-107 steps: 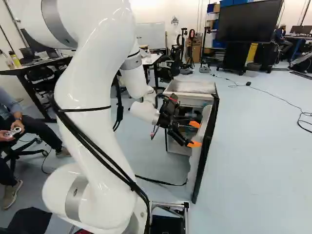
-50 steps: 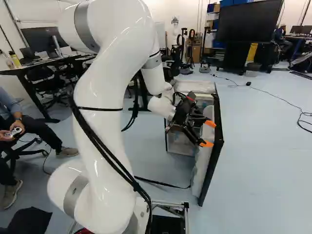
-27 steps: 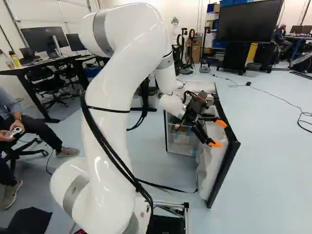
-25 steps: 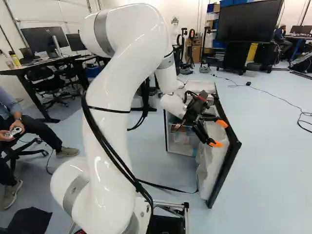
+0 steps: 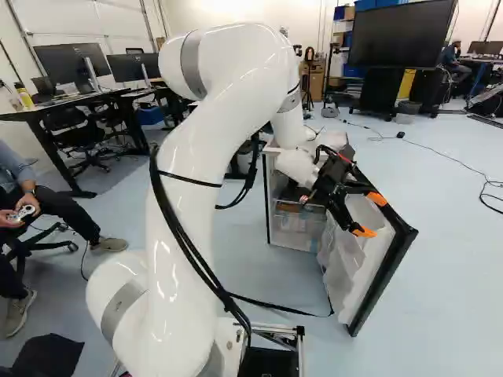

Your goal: Open the fridge door

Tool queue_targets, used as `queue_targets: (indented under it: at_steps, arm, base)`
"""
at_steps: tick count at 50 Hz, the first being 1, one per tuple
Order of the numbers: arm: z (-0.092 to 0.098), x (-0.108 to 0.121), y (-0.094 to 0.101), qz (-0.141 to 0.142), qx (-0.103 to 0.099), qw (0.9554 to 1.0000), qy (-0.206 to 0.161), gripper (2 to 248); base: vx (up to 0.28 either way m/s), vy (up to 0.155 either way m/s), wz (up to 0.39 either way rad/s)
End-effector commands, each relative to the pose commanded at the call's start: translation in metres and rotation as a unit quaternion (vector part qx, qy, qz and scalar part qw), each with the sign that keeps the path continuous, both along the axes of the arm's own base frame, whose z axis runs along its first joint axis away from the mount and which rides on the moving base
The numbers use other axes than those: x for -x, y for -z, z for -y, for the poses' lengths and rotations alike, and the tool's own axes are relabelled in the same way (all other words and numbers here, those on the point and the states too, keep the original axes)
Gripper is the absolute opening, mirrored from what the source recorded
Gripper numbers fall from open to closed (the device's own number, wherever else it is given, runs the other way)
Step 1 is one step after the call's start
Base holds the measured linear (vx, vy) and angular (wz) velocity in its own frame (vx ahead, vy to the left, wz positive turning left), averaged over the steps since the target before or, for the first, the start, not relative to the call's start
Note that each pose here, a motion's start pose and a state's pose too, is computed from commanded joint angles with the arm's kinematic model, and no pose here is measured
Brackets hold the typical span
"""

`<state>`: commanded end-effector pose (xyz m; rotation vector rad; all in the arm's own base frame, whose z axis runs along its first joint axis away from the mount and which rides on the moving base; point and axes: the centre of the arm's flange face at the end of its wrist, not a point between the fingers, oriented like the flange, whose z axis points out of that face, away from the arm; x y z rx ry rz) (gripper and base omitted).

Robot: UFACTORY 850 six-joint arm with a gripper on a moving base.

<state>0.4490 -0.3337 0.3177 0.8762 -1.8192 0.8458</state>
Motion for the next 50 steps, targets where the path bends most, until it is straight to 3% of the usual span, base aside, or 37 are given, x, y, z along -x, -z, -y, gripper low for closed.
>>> queue_targets:
  at_steps: [10,19,30,40,50]
  arm:
    - [0.023,-0.004,0.0,0.01,0.006,0.9998,0.016,247]
    - [0.026,-0.005,0.0,0.012,0.007,0.9997,0.018,247]
    - [0.01,0.001,0.0,0.002,0.003,1.0,0.0,247]
    - [-0.01,0.006,-0.001,-0.012,0.0,0.9989,-0.045,247]
    - [-0.03,0.011,-0.002,-0.025,-0.002,0.9952,-0.095,247]
  base:
    - [0.0,0.0,0.0]
    - [0.0,0.0,0.0]
    - [0.0,0.0,0.0]
    - [0.0,0.0,0.0]
    - [0.0,0.0,0.0]
